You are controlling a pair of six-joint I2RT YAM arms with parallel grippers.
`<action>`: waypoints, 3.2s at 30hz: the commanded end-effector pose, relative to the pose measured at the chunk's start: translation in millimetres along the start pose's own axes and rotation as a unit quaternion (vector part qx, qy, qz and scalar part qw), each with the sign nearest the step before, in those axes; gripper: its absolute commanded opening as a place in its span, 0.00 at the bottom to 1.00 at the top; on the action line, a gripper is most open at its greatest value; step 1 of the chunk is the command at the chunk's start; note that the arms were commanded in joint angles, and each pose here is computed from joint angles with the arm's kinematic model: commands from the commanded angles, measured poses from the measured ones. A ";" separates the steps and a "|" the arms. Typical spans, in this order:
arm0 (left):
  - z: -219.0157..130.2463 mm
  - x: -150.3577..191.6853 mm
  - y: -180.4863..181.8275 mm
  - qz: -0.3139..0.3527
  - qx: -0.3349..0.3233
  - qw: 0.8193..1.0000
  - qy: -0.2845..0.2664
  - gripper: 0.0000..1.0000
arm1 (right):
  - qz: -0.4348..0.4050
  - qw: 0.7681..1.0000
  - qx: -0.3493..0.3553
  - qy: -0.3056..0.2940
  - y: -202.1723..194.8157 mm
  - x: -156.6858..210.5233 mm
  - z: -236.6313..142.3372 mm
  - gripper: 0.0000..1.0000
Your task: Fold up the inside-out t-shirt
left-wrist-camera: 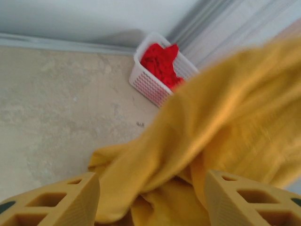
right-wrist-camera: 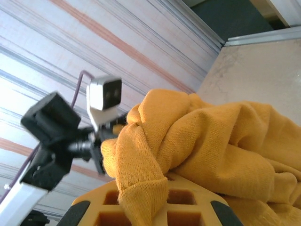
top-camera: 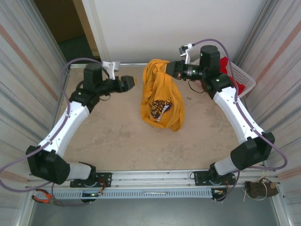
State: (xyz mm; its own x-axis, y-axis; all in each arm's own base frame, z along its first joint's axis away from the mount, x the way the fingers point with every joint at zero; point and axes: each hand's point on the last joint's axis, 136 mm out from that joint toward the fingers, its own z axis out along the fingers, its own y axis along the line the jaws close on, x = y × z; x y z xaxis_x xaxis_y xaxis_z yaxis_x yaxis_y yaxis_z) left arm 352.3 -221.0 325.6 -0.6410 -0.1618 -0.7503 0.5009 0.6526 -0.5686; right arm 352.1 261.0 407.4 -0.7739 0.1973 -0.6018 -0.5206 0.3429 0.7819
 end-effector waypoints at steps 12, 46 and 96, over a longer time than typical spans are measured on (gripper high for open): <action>25.0 15.0 -34.3 0.116 -0.051 0.988 -0.091 0.65 | -0.016 0.999 -0.038 0.006 24.1 1.1 4.3 0.00; -4.8 -68.9 -66.8 0.022 0.065 0.995 -0.070 0.00 | -0.051 0.942 0.319 -0.091 -61.6 95.1 19.2 0.68; -13.8 -148.9 -6.9 -0.109 0.045 0.983 -0.143 0.00 | 0.001 0.961 0.233 -0.151 -34.7 -48.6 -49.3 0.00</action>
State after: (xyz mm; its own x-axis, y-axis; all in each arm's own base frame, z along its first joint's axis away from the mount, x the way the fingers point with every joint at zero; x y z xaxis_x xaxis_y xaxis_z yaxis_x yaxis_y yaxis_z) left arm 443.5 -193.4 419.6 -0.5860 -0.4671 -0.6621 0.3822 0.5611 -0.7342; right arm 406.9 189.4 388.9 -0.6149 0.3751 -0.6937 -0.1867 0.7855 0.5901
